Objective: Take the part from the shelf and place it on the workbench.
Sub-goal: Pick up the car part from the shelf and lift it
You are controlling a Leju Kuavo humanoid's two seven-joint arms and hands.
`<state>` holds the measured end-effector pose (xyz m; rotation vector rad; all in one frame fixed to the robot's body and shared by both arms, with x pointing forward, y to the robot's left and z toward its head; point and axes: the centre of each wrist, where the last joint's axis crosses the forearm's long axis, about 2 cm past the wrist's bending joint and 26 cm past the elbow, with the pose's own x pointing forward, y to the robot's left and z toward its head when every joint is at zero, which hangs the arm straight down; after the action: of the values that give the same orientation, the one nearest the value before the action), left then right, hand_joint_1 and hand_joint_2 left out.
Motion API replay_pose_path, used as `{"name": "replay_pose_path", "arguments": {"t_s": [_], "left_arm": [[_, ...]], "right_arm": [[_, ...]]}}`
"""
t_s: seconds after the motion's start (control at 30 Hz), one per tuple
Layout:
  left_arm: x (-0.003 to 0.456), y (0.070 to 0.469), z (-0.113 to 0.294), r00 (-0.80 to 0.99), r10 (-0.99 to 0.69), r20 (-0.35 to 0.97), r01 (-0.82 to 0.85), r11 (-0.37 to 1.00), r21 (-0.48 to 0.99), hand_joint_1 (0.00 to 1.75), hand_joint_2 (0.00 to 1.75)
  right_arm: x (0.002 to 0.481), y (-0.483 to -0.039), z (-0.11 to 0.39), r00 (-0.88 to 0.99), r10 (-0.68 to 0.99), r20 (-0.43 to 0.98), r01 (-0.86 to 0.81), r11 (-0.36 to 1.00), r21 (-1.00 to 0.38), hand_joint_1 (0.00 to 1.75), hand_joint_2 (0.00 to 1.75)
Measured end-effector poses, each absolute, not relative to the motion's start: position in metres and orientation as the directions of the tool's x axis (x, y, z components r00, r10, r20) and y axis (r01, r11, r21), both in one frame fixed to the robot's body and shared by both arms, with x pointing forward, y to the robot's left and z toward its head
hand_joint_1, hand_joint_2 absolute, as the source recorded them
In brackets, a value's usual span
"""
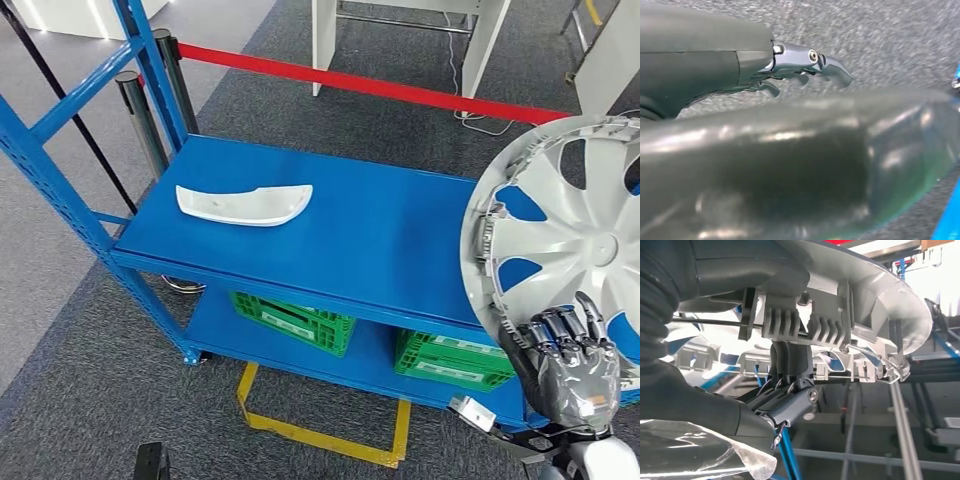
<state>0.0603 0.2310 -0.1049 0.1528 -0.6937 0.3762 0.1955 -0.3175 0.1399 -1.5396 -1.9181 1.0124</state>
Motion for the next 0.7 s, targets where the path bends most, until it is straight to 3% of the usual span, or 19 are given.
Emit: {"name": "replay_pose_path", "arguments": {"t_s": [0.7], "left_arm": [[0.0599, 0.2291, -0.1049, 0.738, 0.282, 0.614, -0.352, 0.936, -0.006, 0.00, 0.00]], "right_arm": [[0.1902, -0.3113, 0.1369, -0.315, 0.947, -0.062, 0.569, 0.136, -0.811, 1.75, 1.75]]}}
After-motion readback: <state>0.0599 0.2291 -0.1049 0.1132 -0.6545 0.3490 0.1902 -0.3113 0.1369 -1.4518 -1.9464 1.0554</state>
